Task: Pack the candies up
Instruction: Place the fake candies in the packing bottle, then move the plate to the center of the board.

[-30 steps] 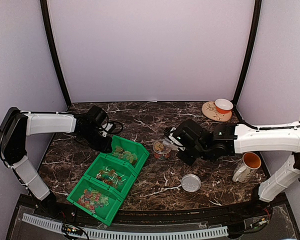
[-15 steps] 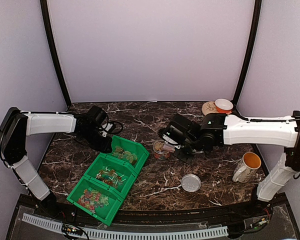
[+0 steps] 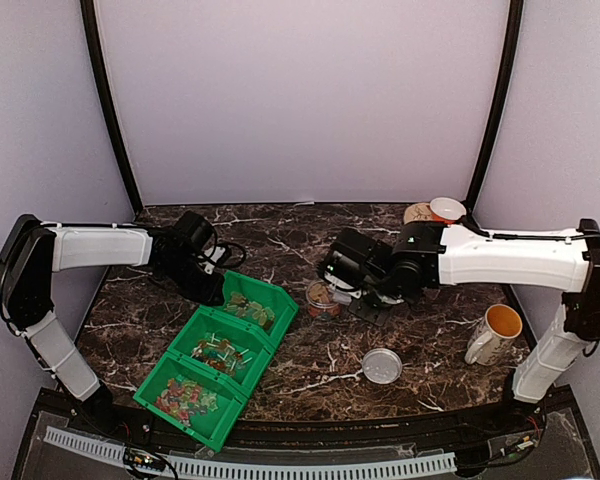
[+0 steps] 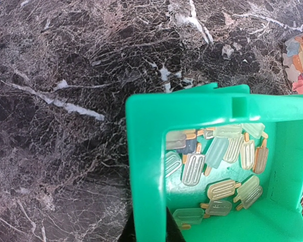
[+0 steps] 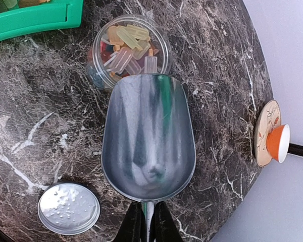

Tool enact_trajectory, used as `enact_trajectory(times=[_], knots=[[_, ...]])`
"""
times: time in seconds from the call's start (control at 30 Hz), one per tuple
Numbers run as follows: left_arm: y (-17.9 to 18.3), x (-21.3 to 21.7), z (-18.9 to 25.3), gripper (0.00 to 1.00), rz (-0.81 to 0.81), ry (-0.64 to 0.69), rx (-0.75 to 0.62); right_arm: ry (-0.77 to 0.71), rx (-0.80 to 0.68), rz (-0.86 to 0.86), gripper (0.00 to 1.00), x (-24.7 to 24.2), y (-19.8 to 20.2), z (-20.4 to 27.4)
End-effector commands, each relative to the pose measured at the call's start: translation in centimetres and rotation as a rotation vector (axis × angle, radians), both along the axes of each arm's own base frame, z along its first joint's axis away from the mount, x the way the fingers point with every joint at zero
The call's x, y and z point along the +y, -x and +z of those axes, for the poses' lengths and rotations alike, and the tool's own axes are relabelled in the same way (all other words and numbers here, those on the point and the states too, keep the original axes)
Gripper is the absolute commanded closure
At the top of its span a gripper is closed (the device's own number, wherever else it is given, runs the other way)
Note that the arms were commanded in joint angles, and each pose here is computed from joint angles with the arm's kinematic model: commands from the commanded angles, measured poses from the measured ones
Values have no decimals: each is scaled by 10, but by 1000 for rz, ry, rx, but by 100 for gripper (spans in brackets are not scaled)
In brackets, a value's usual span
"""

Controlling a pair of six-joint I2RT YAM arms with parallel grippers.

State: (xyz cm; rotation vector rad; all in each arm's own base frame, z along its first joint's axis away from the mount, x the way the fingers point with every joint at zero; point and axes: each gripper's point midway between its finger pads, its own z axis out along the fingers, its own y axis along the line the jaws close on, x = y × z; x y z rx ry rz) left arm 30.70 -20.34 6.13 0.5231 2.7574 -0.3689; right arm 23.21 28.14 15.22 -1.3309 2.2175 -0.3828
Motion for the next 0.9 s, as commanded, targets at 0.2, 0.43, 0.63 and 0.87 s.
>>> enact_trajectory(times=[0.2,0.43,0.63,0.87], knots=[[-8,-6,30,100,-4,55,-63,59,-89,-18,100,-5,-13,25],[-8,-5,29,100,-4,46,-64,45,-108,-32,100,-5,-15,22],[-10,4,24,100,3,-10,-72,-103,-173,-106,100,4,-29,19],[-18,12,6,100,11,-66,-17,-163,-210,-128,100,2,-32,17]])
